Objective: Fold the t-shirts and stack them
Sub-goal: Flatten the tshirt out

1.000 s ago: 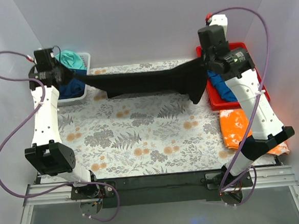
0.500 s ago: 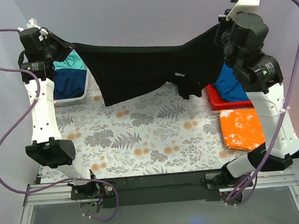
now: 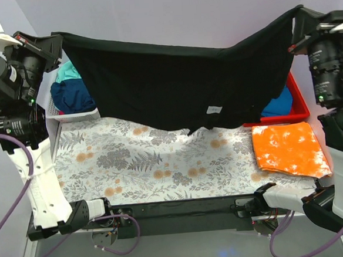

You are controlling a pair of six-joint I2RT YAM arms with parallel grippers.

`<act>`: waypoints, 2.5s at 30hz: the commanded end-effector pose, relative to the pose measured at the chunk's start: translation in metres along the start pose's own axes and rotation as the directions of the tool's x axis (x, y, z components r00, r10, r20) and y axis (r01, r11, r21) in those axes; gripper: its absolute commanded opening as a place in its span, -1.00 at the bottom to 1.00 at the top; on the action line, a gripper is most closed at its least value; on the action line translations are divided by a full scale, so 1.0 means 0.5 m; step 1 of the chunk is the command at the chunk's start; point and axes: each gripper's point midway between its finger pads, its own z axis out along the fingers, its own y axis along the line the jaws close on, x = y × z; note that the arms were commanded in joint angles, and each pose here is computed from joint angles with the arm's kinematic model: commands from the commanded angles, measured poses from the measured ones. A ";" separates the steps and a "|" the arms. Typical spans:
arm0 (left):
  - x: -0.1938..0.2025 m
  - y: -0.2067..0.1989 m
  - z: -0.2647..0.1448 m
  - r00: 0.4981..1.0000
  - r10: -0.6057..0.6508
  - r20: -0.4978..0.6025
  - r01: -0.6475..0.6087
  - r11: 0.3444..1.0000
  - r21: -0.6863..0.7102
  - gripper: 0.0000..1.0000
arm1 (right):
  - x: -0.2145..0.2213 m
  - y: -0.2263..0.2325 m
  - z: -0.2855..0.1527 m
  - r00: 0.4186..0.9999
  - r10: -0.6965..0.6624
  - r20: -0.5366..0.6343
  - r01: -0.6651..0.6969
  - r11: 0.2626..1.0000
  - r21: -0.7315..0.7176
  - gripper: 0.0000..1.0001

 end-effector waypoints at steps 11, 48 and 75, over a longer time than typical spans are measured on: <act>0.024 0.136 0.053 1.000 0.000 0.020 0.005 0.964 -0.265 -1.00 | -0.004 0.073 0.117 0.995 -0.038 0.094 0.045 0.996 -0.072 -0.97; -0.179 -0.037 -0.080 0.955 0.061 0.291 -0.033 0.994 -0.103 -1.00 | -0.230 -0.013 -0.070 0.939 0.039 0.343 -0.014 0.997 -0.075 -0.97; 0.669 0.629 0.287 0.897 -0.293 -0.332 0.033 0.792 -0.610 -1.00 | 0.953 0.036 0.404 0.871 -0.179 -0.458 0.241 0.967 0.080 -0.97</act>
